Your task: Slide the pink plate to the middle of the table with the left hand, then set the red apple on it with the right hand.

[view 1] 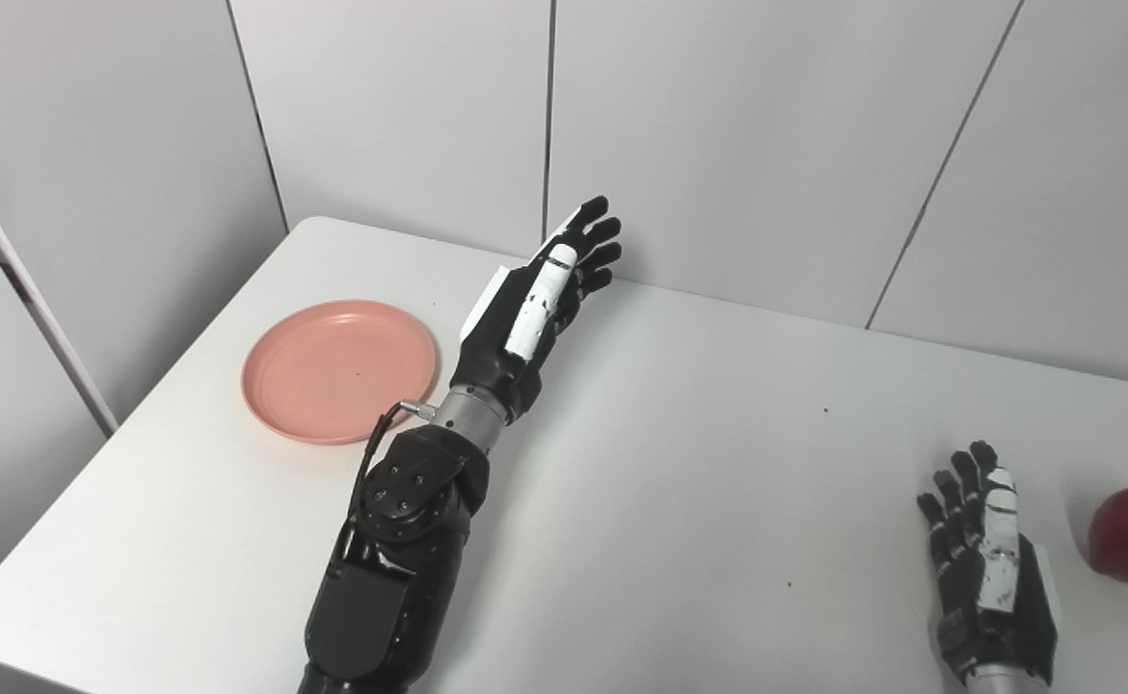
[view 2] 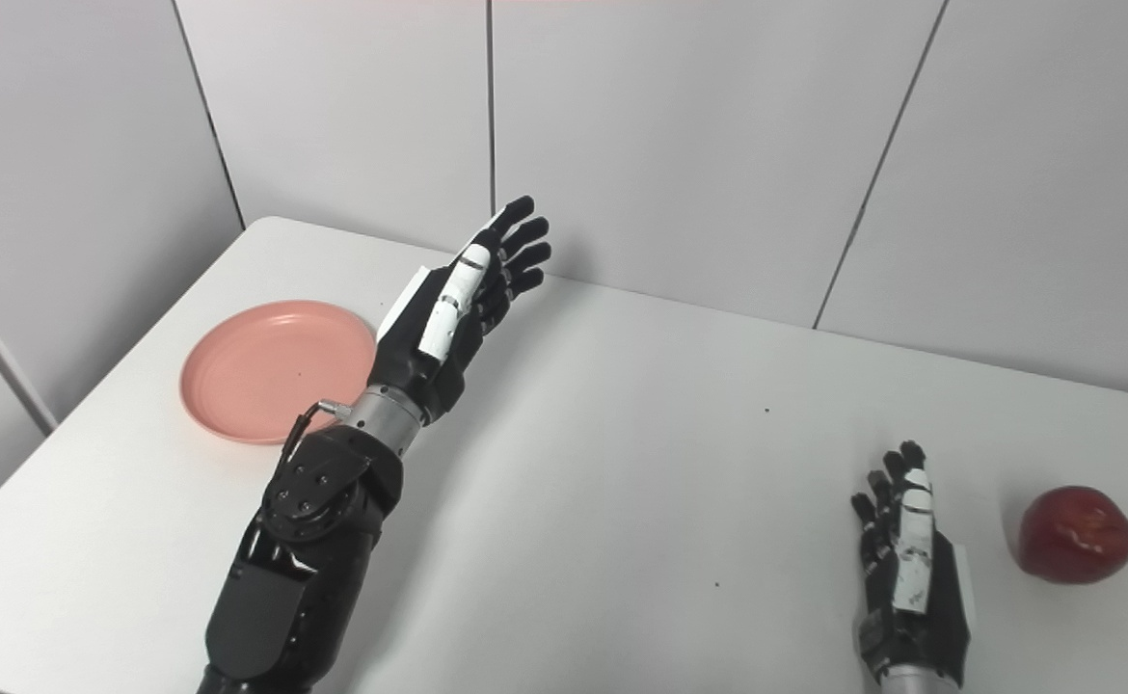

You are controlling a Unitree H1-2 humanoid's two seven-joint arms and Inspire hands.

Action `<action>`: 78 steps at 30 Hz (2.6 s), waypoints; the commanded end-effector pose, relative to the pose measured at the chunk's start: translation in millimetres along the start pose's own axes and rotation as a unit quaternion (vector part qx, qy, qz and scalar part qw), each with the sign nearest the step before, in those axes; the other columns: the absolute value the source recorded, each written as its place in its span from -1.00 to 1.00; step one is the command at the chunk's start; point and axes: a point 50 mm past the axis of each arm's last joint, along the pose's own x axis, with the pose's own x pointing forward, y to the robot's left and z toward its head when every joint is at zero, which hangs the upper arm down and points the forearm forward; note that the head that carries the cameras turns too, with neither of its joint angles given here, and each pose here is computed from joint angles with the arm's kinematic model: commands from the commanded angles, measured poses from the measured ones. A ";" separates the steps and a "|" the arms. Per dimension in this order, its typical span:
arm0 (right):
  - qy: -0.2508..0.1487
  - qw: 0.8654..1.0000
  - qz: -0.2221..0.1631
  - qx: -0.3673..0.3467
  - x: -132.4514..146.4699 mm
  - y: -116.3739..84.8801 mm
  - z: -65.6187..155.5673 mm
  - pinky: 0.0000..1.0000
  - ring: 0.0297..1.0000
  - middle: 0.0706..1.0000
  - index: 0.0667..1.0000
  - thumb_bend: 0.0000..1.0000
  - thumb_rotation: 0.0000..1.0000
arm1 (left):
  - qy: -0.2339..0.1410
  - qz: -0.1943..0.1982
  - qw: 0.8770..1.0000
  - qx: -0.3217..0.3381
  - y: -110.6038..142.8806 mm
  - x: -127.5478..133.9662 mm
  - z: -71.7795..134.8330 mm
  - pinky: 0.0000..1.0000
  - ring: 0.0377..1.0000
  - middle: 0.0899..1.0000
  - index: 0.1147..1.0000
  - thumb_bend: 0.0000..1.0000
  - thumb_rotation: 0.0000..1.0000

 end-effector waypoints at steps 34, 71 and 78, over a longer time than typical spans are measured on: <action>-0.034 0.999 0.003 0.002 5.2 -2.1 15.5 1.00 1.00 1.00 1.00 -0.66 1.00 | -0.117 0.141 0.982 0.044 119.0 23.6 85.9 0.71 0.74 0.76 0.71 -0.24 1.00; -0.035 0.999 0.010 -0.003 3.0 -5.2 20.5 1.00 1.00 1.00 1.00 -0.72 1.00 | -0.066 0.253 0.964 0.053 241.2 -14.0 69.9 0.82 0.80 0.77 0.72 -0.23 1.00; -0.033 0.999 0.008 -0.002 2.4 -5.0 22.2 1.00 1.00 1.00 1.00 -0.71 1.00 | -0.055 0.263 0.962 0.044 247.2 -22.2 58.9 0.79 0.78 0.76 0.69 -0.28 1.00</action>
